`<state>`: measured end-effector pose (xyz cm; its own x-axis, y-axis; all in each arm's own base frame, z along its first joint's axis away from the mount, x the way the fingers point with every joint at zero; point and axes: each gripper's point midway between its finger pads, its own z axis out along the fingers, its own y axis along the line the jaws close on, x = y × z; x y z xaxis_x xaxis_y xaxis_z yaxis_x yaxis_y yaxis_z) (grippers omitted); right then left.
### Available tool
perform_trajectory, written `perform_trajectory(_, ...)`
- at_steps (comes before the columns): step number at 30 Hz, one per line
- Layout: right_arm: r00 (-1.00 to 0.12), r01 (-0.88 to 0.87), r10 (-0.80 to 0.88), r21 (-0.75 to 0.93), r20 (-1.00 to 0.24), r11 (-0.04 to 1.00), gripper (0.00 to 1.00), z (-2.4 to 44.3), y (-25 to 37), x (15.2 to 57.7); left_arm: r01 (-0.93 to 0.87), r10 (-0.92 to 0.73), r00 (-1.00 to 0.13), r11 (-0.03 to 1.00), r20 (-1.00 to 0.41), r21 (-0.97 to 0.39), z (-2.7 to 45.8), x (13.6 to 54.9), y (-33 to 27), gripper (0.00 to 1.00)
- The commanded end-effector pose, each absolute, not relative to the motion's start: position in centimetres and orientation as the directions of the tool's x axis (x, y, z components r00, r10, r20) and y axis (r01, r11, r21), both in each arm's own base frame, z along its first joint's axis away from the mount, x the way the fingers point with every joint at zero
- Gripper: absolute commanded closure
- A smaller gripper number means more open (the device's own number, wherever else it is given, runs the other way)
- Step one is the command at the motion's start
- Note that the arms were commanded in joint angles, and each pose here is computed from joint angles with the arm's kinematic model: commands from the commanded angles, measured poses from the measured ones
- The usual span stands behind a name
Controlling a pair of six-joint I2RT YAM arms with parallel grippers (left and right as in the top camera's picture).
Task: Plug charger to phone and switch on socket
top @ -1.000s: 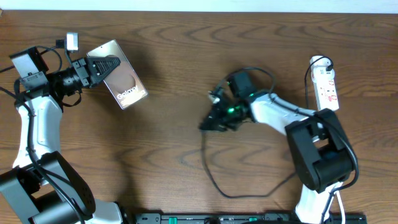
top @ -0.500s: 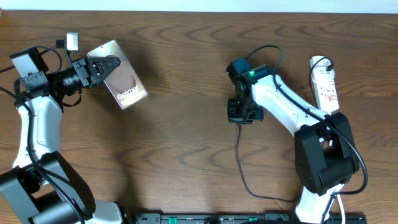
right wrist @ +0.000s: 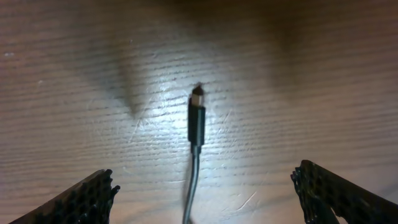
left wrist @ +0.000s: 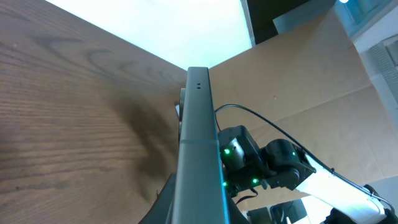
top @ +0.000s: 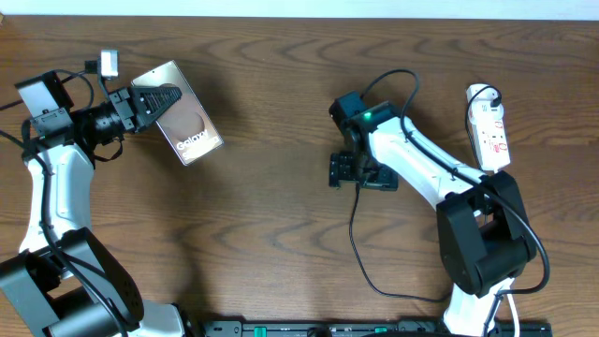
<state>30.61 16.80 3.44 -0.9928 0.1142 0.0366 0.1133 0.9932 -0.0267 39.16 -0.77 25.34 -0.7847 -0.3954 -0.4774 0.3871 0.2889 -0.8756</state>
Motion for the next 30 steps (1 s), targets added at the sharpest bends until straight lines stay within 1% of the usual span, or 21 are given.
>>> perform_trajectory(1,-0.981,0.194,0.195,-0.040,0.021,0.980,0.08,3.7,17.6,30.0,0.440,-0.376,-0.773,0.262,-0.511,-0.859,26.8,38.4,-1.1,0.92)
perform_trajectory(4,-0.975,0.220,0.221,-0.044,0.018,0.974,0.09,3.6,18.4,29.4,0.440,-0.376,-0.773,0.262,-0.511,-0.859,26.8,38.4,-1.1,0.93)
perform_trajectory(9,-0.978,0.209,0.210,-0.034,0.006,0.977,0.10,3.2,19.0,29.6,0.440,-0.376,-0.773,0.262,-0.511,-0.859,26.8,38.4,-1.1,0.93)
perform_trajectory(14,-0.972,0.225,0.228,-0.058,0.048,0.973,0.12,1.7,18.2,29.6,0.441,-0.376,-0.773,0.263,-0.512,-0.858,26.8,38.4,-1.1,0.93)
perform_trajectory(16,-0.972,0.218,0.222,-0.049,0.079,0.975,0.15,1.0,18.2,29.5,0.441,-0.376,-0.773,0.263,-0.512,-0.858,26.8,38.4,-1.1,0.93)
perform_trajectory(19,-0.973,0.199,0.201,-0.025,0.116,0.980,0.16,0.1,18.6,29.3,0.441,-0.376,-0.773,0.263,-0.512,-0.858,26.8,38.4,-1.1,0.93)
perform_trajectory(30,-0.971,0.197,0.199,-0.033,0.131,0.980,0.16,-0.9,18.8,29.2,0.440,-0.376,-0.773,0.263,-0.511,-0.859,26.8,38.4,-1.1,0.93)
